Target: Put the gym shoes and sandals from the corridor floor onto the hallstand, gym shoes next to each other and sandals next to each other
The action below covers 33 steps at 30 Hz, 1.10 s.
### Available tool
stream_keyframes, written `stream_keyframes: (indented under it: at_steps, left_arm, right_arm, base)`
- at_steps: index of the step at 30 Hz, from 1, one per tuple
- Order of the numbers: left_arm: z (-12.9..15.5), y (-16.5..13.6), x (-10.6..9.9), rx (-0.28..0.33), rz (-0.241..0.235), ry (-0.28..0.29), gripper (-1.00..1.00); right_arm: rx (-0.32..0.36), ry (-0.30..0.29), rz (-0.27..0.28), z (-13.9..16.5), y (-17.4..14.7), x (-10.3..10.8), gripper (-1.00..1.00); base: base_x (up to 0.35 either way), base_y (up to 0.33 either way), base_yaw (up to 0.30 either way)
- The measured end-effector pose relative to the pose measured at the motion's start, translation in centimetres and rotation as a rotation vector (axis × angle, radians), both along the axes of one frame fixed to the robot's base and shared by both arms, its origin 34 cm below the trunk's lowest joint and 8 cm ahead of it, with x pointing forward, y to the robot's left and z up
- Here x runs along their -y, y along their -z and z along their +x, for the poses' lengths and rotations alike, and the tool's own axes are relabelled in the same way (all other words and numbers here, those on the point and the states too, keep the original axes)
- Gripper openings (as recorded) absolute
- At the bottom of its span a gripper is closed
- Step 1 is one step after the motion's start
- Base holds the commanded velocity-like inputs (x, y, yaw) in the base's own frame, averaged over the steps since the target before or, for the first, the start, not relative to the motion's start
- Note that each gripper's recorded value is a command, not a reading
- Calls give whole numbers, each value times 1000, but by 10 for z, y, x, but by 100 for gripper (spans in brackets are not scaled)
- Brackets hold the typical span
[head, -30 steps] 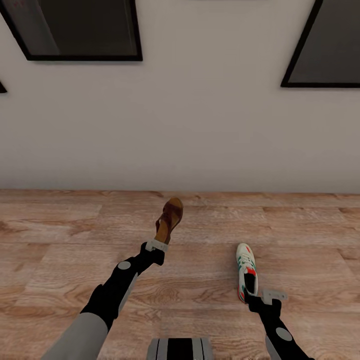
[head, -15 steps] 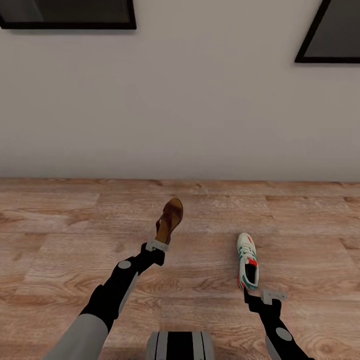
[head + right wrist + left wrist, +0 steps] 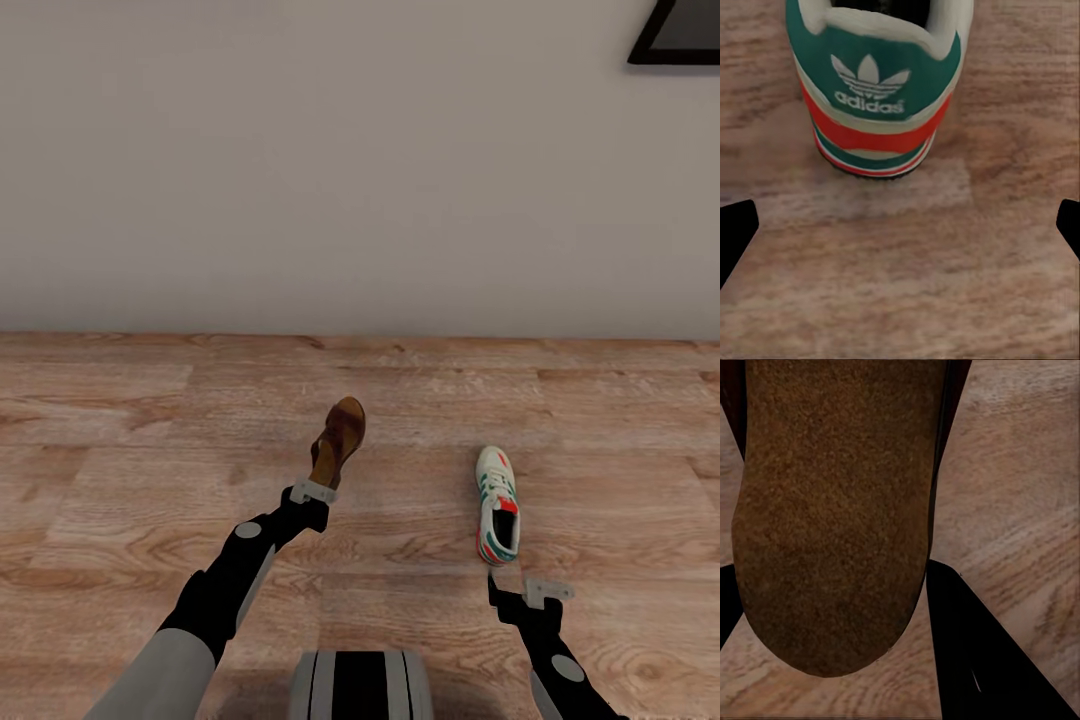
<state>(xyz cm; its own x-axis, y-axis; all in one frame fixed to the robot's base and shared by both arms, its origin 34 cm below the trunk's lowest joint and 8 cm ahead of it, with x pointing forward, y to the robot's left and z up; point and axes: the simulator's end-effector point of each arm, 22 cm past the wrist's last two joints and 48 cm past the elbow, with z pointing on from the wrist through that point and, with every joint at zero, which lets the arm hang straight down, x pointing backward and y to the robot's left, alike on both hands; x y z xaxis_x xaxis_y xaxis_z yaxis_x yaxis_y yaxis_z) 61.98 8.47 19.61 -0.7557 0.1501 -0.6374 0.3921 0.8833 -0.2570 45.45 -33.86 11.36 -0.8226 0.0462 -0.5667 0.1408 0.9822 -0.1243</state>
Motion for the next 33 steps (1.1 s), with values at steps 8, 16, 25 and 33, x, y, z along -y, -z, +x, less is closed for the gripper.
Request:
stream_keyframes:
  at_steps: [8,16,25,33]
  left_arm:
    - [-6,9,-1,-16,2,0,-100]
    - [-6,9,-1,-9,6,6,-100]
    - [-6,9,-1,-5,3,8,-100]
    - [-5,9,-1,-4,2,7,-100]
  right_arm:
    - [-16,0,-1,-6,6,0,100]
    - [-17,-2,0,-6,6,0,100]
    - [-16,-1,0,-6,6,0,100]
    - [-16,-1,-1,-6,6,0,100]
  base:
    - [0,0,0]
    - [0,0,0]
    - [91,0,0]
    - [79,0,0]
